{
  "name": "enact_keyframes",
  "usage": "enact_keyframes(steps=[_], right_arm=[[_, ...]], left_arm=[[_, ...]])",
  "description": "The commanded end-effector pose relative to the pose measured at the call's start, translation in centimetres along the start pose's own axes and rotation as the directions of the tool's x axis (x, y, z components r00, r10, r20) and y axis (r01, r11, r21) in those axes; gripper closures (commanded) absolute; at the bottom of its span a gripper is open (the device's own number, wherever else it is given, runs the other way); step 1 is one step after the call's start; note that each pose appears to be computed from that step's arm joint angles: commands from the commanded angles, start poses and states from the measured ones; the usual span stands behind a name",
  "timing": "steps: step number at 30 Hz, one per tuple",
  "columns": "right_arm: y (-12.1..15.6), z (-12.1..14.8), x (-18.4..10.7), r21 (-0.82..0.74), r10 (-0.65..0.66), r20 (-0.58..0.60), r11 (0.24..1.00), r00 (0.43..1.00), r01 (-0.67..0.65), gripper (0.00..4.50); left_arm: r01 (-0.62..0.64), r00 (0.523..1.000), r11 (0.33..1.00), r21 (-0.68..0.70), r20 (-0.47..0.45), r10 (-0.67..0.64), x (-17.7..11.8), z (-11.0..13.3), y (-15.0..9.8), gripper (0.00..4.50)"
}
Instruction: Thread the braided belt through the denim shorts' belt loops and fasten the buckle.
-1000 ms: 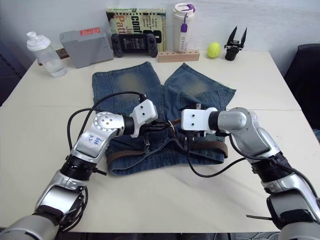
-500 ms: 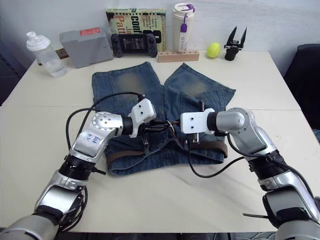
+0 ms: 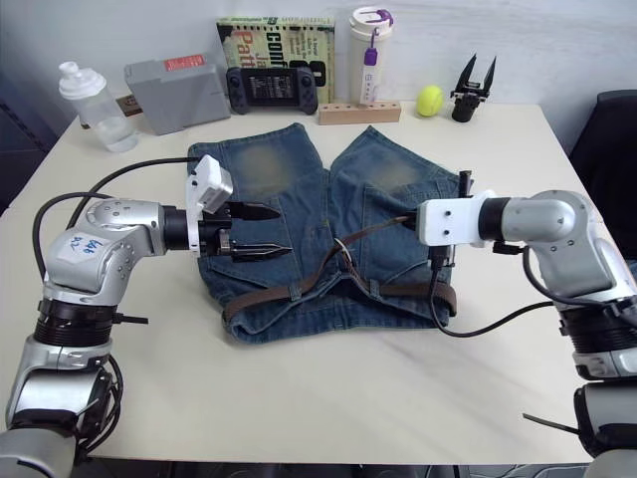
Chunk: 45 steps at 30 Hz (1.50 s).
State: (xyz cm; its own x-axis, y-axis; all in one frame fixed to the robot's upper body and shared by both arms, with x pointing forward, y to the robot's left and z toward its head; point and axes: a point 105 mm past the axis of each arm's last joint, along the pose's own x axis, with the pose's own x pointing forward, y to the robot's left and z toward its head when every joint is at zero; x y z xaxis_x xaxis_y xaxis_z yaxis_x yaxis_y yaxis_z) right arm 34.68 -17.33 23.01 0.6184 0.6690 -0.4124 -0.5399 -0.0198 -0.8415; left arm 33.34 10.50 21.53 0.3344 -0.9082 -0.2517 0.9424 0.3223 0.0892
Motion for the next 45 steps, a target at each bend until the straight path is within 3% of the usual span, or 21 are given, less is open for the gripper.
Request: enact_keyframes(steps=[1, 6, 8, 12, 16, 24, 29, 32, 35, 37, 42, 45], right_arm=[[-2.4, 0.9, -1.5, -0.018, -0.072, 0.022, 0.997, 0.997, 0.072, 4.5], [-3.8, 3.4, -0.1, 0.053, -0.073, 0.102, 0.996, 0.992, 0.068, 4.5], [-3.6, 4.0, 0.5, 0.096, -0.041, 0.112, 0.995, 0.993, 0.03, 4.5], [-3.1, 4.5, 1.2, 0.124, -0.019, 0.109, 0.992, 0.994, 0.006, 4.5], [-3.1, 4.9, 1.3, 0.14, -0.022, 0.113, 0.99, 0.993, 0.006, 4.5], [-3.1, 5.1, 1.3, 0.167, -0.029, 0.106, 0.986, 0.994, 0.011, 4.5], [-3.2, 5.0, 1.2, 0.181, -0.04, 0.101, 0.983, 0.994, 0.021, 4.5], [-3.6, 5.2, 0.9, 0.202, -0.07, 0.106, 0.978, 0.992, 0.047, 4.5], [-3.5, 5.7, 0.5, 0.248, -0.073, 0.147, 0.968, 0.986, 0.034, 3.38], [-2.9, 5.9, 0.0, 0.266, -0.049, 0.157, 0.964, 0.986, 0.006, 2.4], [-1.9, 5.1, -1.6, 0.505, -0.089, 0.184, 0.863, 0.979, -0.016, 0.11], [-0.8, 5.4, -0.7, 0.681, -0.152, 0.262, 0.729, 0.953, -0.071, 0.04]], left_arm=[[0.045, 0.998, 0.996, 0.076, 0.04, -0.049, 1.6, 2.0, -1.3, 0.02], [-0.02, 0.99, 0.995, 0.1, 0.139, 0.005, 4.7, 4.1, -0.9, 0.02], [-0.075, 0.977, 0.997, 0.033, 0.202, 0.066, 5.6, 4.7, -0.2, 0.02], [-0.111, 0.973, 0.992, 0.062, 0.212, 0.095, 7.0, 4.6, -0.5, 0.02], [-0.145, 0.967, 0.987, 0.07, 0.223, 0.127, 7.6, 4.8, -0.3, 1.16], [-0.06, 0.986, 0.992, 0.109, 0.159, 0.042, 8.6, 3.6, -1.8, 4.38], [-0.045, 0.995, 0.989, 0.141, 0.091, 0.032, 8.7, 2.4, -1.6, 4.45], [-0.051, 0.994, 0.99, 0.132, 0.105, 0.037, 8.4, 2.7, -1.3, 4.45], [-0.088, 0.988, 0.993, 0.081, 0.136, 0.077, 7.9, 3.1, -0.5, 4.5], [-0.114, 0.983, 0.993, 0.029, 0.149, 0.108, 7.4, 3.2, 0.2, 4.5], [-0.195, 0.957, 0.937, -0.289, 0.154, 0.247, 6.1, 2.1, 1.9, 4.5], [-0.143, 0.94, 0.87, -0.471, 0.212, 0.269, 5.9, 2.3, 1.6, 4.5]])
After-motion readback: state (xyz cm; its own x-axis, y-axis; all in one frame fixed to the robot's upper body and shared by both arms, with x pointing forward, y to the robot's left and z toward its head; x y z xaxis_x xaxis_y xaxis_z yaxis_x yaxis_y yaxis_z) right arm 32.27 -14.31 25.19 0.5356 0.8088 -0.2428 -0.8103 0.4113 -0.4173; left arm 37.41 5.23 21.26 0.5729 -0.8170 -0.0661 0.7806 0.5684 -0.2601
